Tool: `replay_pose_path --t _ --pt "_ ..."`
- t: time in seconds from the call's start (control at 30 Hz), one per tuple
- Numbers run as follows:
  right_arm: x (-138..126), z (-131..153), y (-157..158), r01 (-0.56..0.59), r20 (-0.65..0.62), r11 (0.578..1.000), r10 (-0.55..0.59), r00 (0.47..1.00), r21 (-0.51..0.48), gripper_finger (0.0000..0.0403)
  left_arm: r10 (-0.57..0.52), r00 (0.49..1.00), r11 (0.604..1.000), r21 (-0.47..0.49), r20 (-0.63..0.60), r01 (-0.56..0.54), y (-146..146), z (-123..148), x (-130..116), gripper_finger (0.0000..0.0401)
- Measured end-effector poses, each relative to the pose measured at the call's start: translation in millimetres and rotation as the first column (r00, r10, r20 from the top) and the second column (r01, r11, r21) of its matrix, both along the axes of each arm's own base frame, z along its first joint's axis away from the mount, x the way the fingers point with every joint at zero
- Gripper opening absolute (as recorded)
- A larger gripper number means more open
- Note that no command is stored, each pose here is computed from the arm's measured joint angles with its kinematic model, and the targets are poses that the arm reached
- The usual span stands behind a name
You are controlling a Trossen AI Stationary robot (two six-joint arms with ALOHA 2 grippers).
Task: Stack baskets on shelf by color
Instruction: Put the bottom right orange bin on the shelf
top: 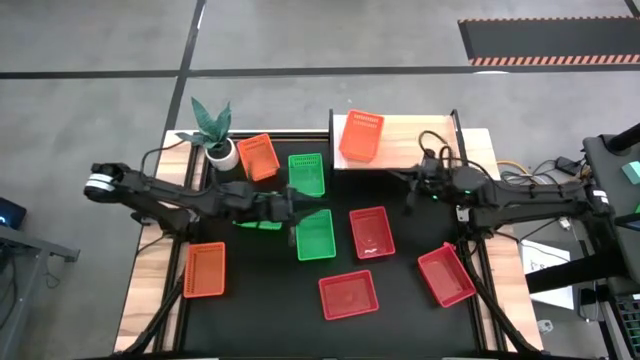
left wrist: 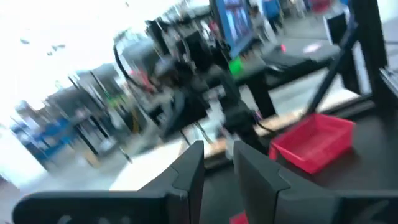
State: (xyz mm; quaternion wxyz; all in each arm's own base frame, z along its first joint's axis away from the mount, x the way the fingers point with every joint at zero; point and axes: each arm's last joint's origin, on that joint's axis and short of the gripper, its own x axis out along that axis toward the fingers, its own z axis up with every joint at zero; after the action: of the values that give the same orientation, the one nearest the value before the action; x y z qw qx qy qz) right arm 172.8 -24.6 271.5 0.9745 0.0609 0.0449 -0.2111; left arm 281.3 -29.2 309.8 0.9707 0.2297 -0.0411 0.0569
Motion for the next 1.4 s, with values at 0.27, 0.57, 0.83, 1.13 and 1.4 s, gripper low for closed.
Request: replay_pose_path --t 0.27,0.57,0.83,1.13,1.4 --pt "18.9 42.4 -14.3 0.174 -0.283 0.985 -0.172 0.944 -0.019 0.0009 0.016 0.992 1.0 0.004 0.129 -0.017 7.3 -6.4 -36.9 0.0071" --pt "27.1 71.8 -63.9 0.31 -0.574 0.95 -0.28 0.77 -0.048 0.0009 0.016 0.988 1.0 0.001 0.153 -0.016 8.3 -2.1 -45.5 0.007" --pt "29.1 58.6 -134.2 0.274 -0.671 0.944 -0.082 0.737 0.185 0.0009 0.016 0.988 1.0 0.001 0.152 -0.016 8.3 -2.2 -45.4 0.007" --pt "35.0 26.4 -192.3 0.292 -0.68 0.913 -0.023 0.733 0.284 0.0009 0.016 0.988 1.0 0.001 0.152 -0.016 8.3 -2.2 -45.4 0.007" --pt "52.6 32.3 -215.3 0.274 -0.665 0.931 -0.048 0.746 0.24 0.0009 0.016 0.988 1.0 0.004 0.151 -0.017 8.3 -2.2 -45.4 0.007"
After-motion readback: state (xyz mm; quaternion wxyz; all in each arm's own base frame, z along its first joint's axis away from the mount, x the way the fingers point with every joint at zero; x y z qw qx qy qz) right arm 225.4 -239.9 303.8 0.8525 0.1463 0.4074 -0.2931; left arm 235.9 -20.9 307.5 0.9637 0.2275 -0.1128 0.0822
